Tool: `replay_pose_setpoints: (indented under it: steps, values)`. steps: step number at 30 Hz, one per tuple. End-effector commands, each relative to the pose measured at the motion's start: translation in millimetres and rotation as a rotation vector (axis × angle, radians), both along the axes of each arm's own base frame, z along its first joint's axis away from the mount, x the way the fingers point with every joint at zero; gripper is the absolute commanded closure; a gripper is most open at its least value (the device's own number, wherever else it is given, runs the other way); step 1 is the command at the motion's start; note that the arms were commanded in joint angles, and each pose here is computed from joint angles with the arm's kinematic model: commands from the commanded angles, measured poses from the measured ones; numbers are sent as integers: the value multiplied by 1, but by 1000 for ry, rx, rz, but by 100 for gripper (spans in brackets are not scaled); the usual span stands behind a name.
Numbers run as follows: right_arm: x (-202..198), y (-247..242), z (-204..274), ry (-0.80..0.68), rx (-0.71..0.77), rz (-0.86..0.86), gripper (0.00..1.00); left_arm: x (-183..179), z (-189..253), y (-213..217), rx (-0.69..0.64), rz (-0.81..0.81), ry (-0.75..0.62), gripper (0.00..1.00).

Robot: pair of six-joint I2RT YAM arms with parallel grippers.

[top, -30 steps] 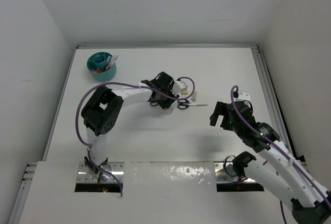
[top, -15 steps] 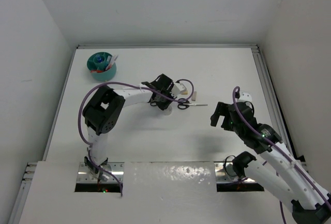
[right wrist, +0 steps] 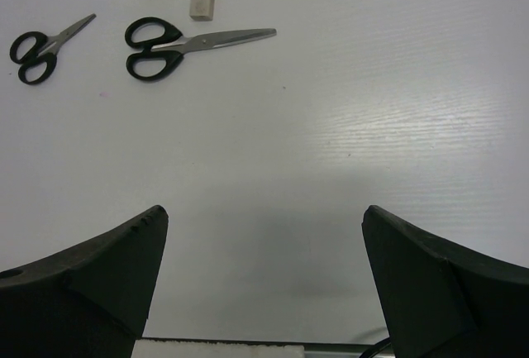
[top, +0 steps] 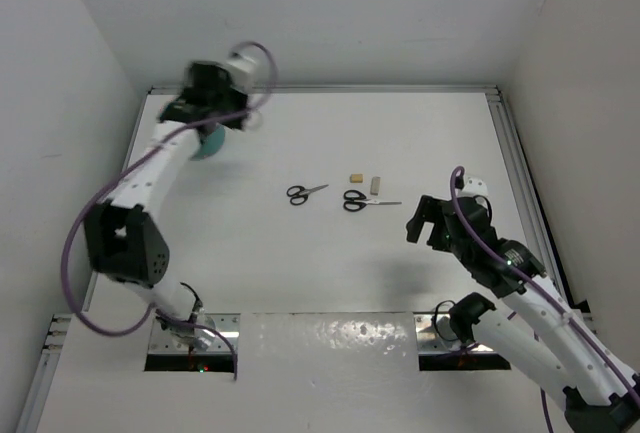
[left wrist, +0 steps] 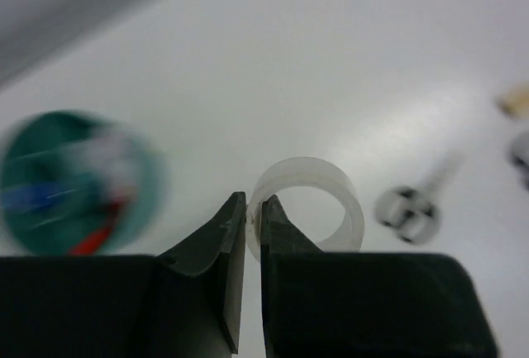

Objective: Sort the stationery into containers
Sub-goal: Pick up the stationery from the center of the board, then place the stationery in the storage box.

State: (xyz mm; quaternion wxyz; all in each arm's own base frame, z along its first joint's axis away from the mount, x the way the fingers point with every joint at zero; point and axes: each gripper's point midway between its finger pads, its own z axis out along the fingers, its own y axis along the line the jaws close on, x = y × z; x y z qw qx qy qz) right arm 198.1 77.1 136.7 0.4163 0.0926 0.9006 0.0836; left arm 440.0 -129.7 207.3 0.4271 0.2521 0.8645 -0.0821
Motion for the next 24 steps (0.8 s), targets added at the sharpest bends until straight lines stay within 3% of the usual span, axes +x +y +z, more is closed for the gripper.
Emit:
replay_pose_setpoints:
  steps: [1,3,6,8,10,18,20,24]
  values:
    - [16,9,8,-57,16,15,2,7,90,123,72,332,-219,100]
    - [21,14,7,-41,8,39,2,1,117,200,165,579,-325,100]
    - [28,21,7,-26,-11,69,2,-9,130,272,290,811,-420,100]
    - [33,26,8,-30,-10,84,2,-9,116,310,293,930,-413,100]
    - [37,31,9,-23,-9,99,2,5,95,327,229,953,-390,100]
    - [39,34,11,12,-11,89,2,58,21,324,-80,926,-228,100]
    - [38,34,10,15,-3,79,2,65,13,323,-99,894,-259,100]
    - [39,37,8,21,25,59,3,73,-1,327,38,857,-283,100]
